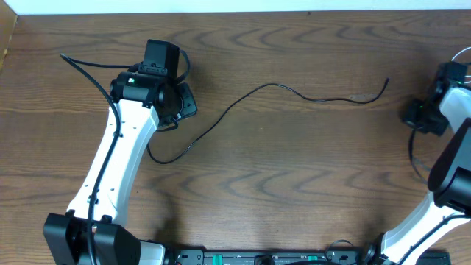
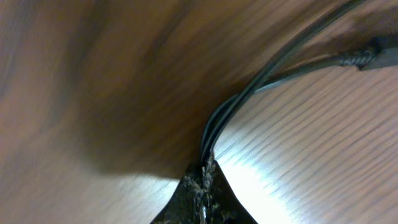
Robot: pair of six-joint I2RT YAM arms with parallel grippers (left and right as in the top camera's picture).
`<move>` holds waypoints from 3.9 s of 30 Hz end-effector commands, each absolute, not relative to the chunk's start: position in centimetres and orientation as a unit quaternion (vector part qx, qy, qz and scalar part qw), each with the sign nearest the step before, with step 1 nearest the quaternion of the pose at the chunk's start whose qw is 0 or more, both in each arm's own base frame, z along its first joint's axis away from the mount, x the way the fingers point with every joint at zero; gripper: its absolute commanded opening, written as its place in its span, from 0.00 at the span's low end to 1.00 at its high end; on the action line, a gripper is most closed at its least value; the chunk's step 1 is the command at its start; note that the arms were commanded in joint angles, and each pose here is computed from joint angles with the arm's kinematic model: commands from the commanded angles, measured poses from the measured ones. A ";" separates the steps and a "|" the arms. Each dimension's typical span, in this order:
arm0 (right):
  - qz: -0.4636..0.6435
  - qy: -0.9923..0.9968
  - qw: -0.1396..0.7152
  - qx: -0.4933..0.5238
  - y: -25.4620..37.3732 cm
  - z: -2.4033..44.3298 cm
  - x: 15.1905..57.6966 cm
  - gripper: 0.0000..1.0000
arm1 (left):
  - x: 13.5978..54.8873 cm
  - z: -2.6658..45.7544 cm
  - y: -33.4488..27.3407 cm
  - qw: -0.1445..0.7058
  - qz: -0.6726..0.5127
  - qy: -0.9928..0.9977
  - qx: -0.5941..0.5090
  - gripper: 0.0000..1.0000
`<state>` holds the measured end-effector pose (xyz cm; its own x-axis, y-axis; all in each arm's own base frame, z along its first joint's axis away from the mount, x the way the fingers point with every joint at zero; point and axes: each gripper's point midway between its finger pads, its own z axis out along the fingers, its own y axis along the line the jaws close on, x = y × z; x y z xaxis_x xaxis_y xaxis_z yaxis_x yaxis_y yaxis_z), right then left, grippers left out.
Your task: Untangle cables
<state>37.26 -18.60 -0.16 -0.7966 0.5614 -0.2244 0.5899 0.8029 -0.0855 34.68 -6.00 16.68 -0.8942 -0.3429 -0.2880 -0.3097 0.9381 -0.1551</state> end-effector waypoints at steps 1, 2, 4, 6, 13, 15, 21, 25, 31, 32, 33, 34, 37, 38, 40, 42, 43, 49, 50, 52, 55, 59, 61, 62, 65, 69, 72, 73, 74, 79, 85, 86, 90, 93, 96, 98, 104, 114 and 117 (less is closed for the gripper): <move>-0.099 0.904 0.089 0.407 -22.3 -3.0 34.9 0.01 | 34.6 16.3 -6.0 0.150 -0.050 0.972 -0.172 0.44; -0.098 0.893 0.110 0.426 -23.5 -2.8 35.3 0.01 | 34.6 16.3 -6.0 0.149 -0.050 0.972 -0.172 0.43; -0.073 0.868 0.166 0.463 -25.6 -2.2 36.9 0.01 | 34.6 16.3 -6.0 0.150 -0.050 0.972 -0.172 0.43; -0.022 0.855 0.220 0.469 -26.6 -1.4 39.0 0.01 | 34.6 16.3 -6.0 0.150 -0.050 0.972 -0.172 0.43; 0.077 0.817 0.339 0.460 -28.8 2.3 43.3 0.04 | 35.2 16.5 -6.1 0.162 -0.056 0.968 -0.184 0.44; 0.095 0.818 0.342 0.454 -28.3 3.0 43.6 0.30 | 35.2 16.5 -6.1 0.162 -0.056 0.968 -0.184 0.43; 0.192 0.815 0.372 0.400 -24.5 8.7 45.0 0.85 | 35.3 16.5 -6.1 0.164 -0.055 0.970 -0.173 0.44; 0.216 0.820 0.388 0.362 -21.0 13.9 45.1 0.93 | 35.6 16.6 -6.3 0.172 -0.050 0.977 -0.117 0.44; 0.219 0.855 0.390 0.262 -13.7 18.5 45.0 0.99 | 35.6 15.8 -8.6 0.158 -0.091 0.983 0.017 0.49; 0.223 0.861 0.385 0.248 -12.3 18.7 44.9 0.99 | 35.5 15.4 -8.6 0.150 -0.088 0.984 0.027 0.50; 0.226 0.866 0.378 0.237 -11.1 18.8 44.8 0.99 | 35.4 14.9 -8.5 0.142 -0.085 0.986 0.039 0.51; 0.230 0.872 0.369 0.223 -9.7 18.8 44.7 0.99 | 35.2 14.3 -8.5 0.130 -0.081 0.987 0.055 0.51; 0.241 0.890 0.336 0.193 -6.4 17.9 44.2 0.99 | 35.1 12.1 -8.0 0.097 -0.059 0.990 0.087 0.52; 0.243 0.896 0.324 0.181 -5.4 17.4 43.9 0.99 | 35.1 11.4 -7.8 0.088 -0.051 0.991 0.086 0.53; 0.243 0.907 0.305 0.158 -3.9 16.8 43.4 0.99 | 35.2 9.8 -7.5 0.067 -0.043 0.993 0.086 0.54; 0.239 0.917 0.287 0.143 -2.7 16.2 42.8 0.99 | 35.0 8.0 -7.5 0.041 -0.040 0.995 0.086 0.54; 0.240 0.919 0.280 0.142 -2.4 16.0 42.5 0.99 | 35.0 7.4 -7.5 0.032 -0.039 0.995 0.085 0.54; 0.242 0.928 0.250 0.132 -1.4 15.3 41.3 0.99 | 34.0 4.4 -9.4 -0.022 -0.094 0.990 0.105 0.54; 0.243 0.929 0.246 0.130 -1.3 15.2 41.2 0.99 | 33.8 3.9 -9.9 -0.032 -0.110 0.988 0.104 0.54; 0.243 0.930 0.242 0.129 -1.1 15.1 41.0 0.99 | 33.5 3.1 -10.2 -0.046 -0.118 0.987 0.102 0.53; 0.243 0.933 0.236 0.122 -0.8 14.9 40.7 0.99 | 33.1 1.6 -10.1 -0.069 -0.116 0.986 0.099 0.51; 0.242 0.936 0.231 0.112 -0.4 14.8 40.5 0.99 | 32.8 0.7 -10.0 -0.082 -0.114 0.985 0.097 0.26; 0.244 0.937 0.227 0.109 0.0 14.7 40.3 0.99 | 32.9 1.0 -10.0 -0.081 -0.115 0.985 0.097 0.15; 0.245 0.937 0.224 0.108 0.2 14.7 40.2 0.99 | 32.8 1.4 -10.1 -0.082 -0.116 0.985 0.095 0.11; 0.260 0.937 0.209 0.101 1.3 14.6 39.7 0.99 | 32.5 4.4 -11.3 -0.079 -0.148 0.981 0.092 0.08; 0.315 0.925 0.197 0.077 4.0 15.5 39.2 0.99 | 33.2 11.5 -14.3 0.033 -0.178 0.973 0.142 0.07; 0.381 0.901 0.202 0.049 6.4 17.3 39.3 0.98 | 33.0 16.2 -16.5 0.115 -0.190 0.957 0.185 0.07; 0.407 0.889 0.206 0.037 7.2 18.1 39.3 0.97 | 32.8 17.5 -17.3 0.137 -0.194 0.951 0.198 0.08; 0.431 0.878 0.209 0.029 8.0 18.9 39.4 0.97 | 32.5 18.8 -18.0 0.159 -0.199 0.944 0.212 0.08; 0.476 0.858 0.171 0.094 9.9 20.1 39.9 0.96 | 31.2 22.3 -21.3 0.218 -0.218 0.914 0.264 0.08; 0.497 0.844 0.107 0.172 13.2 20.4 39.9 0.99 | 31.1 22.3 -23.2 0.226 -0.224 0.904 0.286 0.08; 0.498 0.843 0.100 0.180 13.8 20.4 40.0 0.99 | 31.2 22.3 -23.3 0.228 -0.224 0.903 0.286 0.08; 0.512 0.835 0.084 0.185 16.6 20.6 40.4 0.99 | 31.5 22.2 -23.4 0.230 -0.225 0.903 0.286 0.08; 0.515 0.831 0.075 0.196 18.6 20.2 41.0 0.99 | 31.5 22.2 -23.4 0.231 -0.225 0.902 0.286 0.08; 0.521 0.826 0.060 0.206 20.5 19.3 41.7 0.99 | 31.5 22.2 -23.4 0.232 -0.225 0.902 0.286 0.08; 0.529 0.821 0.042 0.213 21.8 18.4 42.0 0.99 | 31.5 22.2 -23.4 0.231 -0.225 0.902 0.286 0.08; 0.547 0.813 -0.017 0.202 25.9 15.2 41.8 0.99 | 31.5 22.2 -23.4 0.231 -0.224 0.902 0.286 0.08; 0.548 0.813 -0.035 0.193 27.6 12.2 42.0 0.86 | 31.6 22.2 -23.3 0.232 -0.221 0.903 0.285 0.08; 0.548 0.816 -0.024 0.180 27.4 12.2 42.2 0.83 | 31.8 22.0 -22.9 0.234 -0.208 0.907 0.282 0.08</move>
<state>42.21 27.42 12.27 -0.9221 0.2892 0.2569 0.3483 0.3317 0.8767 31.66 -23.25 22.30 -0.7251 0.4153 -0.5494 0.6205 0.7400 -0.2596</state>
